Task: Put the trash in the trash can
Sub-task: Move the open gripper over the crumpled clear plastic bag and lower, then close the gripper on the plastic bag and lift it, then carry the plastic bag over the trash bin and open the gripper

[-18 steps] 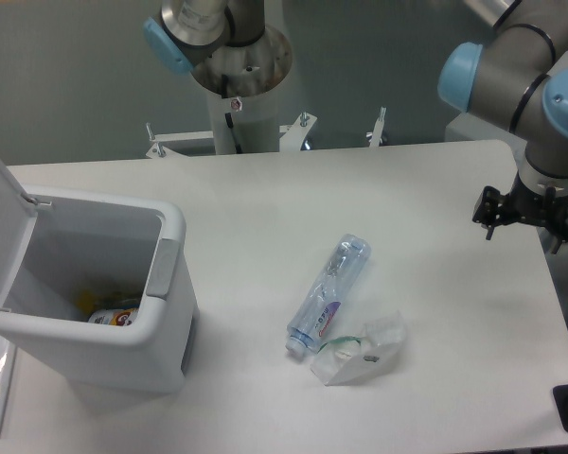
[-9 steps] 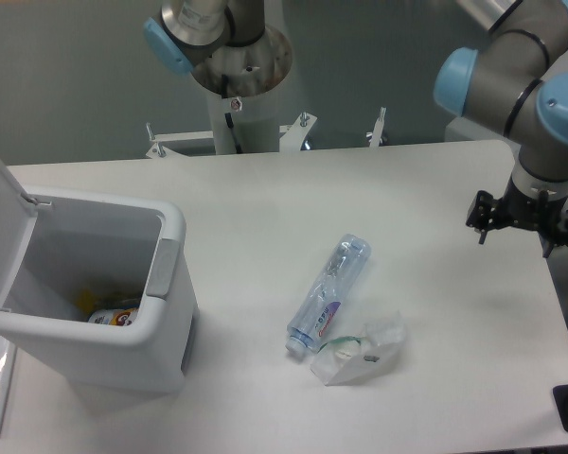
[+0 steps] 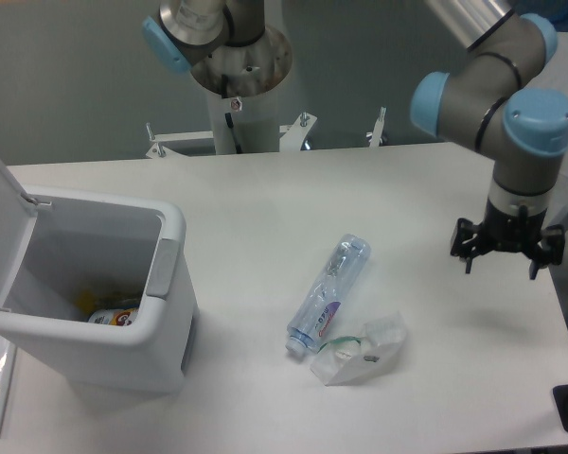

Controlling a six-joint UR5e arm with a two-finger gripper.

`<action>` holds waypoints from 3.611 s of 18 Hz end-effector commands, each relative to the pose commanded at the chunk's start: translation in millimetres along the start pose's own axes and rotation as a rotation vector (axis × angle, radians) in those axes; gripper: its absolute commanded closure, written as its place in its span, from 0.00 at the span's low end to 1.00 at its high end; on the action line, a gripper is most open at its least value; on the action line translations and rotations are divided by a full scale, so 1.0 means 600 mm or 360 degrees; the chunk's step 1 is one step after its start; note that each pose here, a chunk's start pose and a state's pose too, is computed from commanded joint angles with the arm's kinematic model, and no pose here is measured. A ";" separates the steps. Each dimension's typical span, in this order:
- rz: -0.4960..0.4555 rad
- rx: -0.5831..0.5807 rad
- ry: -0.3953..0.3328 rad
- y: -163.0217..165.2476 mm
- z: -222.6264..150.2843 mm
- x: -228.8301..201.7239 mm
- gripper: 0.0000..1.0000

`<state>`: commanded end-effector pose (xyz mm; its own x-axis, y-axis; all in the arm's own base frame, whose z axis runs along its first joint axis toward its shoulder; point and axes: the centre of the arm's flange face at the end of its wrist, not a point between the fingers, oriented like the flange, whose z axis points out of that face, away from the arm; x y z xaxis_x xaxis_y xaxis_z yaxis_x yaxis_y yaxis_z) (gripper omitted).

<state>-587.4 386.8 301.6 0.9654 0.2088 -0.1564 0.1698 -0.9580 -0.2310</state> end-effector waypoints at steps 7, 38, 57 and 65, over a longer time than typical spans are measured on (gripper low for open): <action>0.0010 0.0031 0.0175 -0.018 0.051 0.065 0.00; -0.0105 0.0170 0.0234 -0.155 0.031 0.139 1.00; -0.0281 0.0777 0.0659 -0.232 -0.402 0.305 1.00; -0.0131 0.0800 0.0733 -0.248 -0.497 0.464 1.00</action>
<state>-284.6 529.1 578.6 0.9579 0.0656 0.2795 0.2412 -0.7119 -0.6595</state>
